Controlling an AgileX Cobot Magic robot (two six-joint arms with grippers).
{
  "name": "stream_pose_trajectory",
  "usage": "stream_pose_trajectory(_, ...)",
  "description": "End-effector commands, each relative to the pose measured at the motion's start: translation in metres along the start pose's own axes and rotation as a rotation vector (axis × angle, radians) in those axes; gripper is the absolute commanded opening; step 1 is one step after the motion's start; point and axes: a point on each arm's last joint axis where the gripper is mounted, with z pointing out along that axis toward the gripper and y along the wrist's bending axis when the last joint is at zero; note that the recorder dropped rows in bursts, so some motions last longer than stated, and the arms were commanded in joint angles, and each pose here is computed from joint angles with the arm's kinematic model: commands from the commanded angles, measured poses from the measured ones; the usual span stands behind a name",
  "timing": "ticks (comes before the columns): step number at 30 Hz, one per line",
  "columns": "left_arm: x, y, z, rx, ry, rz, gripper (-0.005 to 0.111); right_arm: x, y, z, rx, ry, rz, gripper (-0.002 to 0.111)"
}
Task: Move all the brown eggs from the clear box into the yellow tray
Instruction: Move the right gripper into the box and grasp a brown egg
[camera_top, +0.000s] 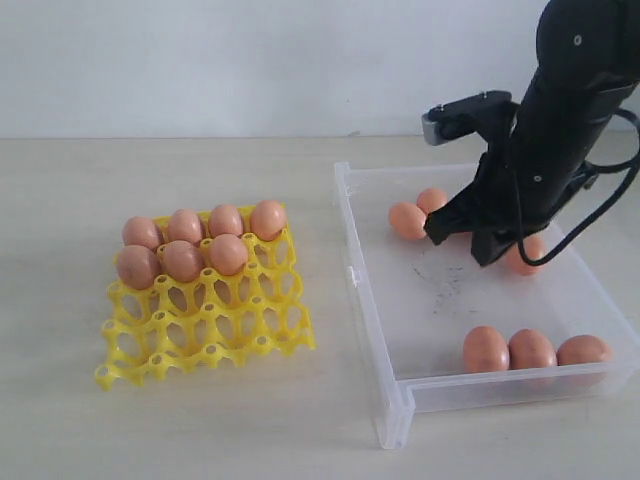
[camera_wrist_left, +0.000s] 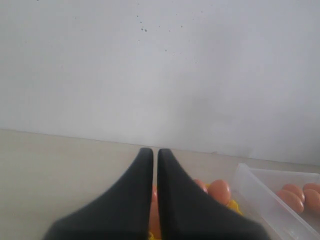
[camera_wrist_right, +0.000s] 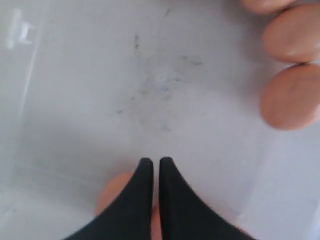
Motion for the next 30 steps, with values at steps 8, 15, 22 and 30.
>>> stream_pose_trajectory(8, -0.003, 0.000, 0.000, 0.004, -0.020, -0.017, 0.004, 0.012, 0.003, 0.037, -0.099, 0.246, 0.007, 0.052)
stream_pose_trajectory(15, -0.003, 0.000, 0.000, 0.004, -0.020, -0.017, 0.004, 0.016, 0.004, 0.059, -0.116, 0.323, 0.066, 0.065)
stream_pose_trajectory(22, -0.003, 0.000, 0.000, 0.004, -0.020, -0.017, 0.004, 0.024, 0.005, 0.075, -0.139, 0.388, 0.083, 0.054)
stream_pose_trajectory(30, -0.003, 0.000, 0.000, 0.004, -0.020, -0.017, 0.004, 0.011, 0.003, 0.073, -0.111, 0.225, 0.056, 0.000)
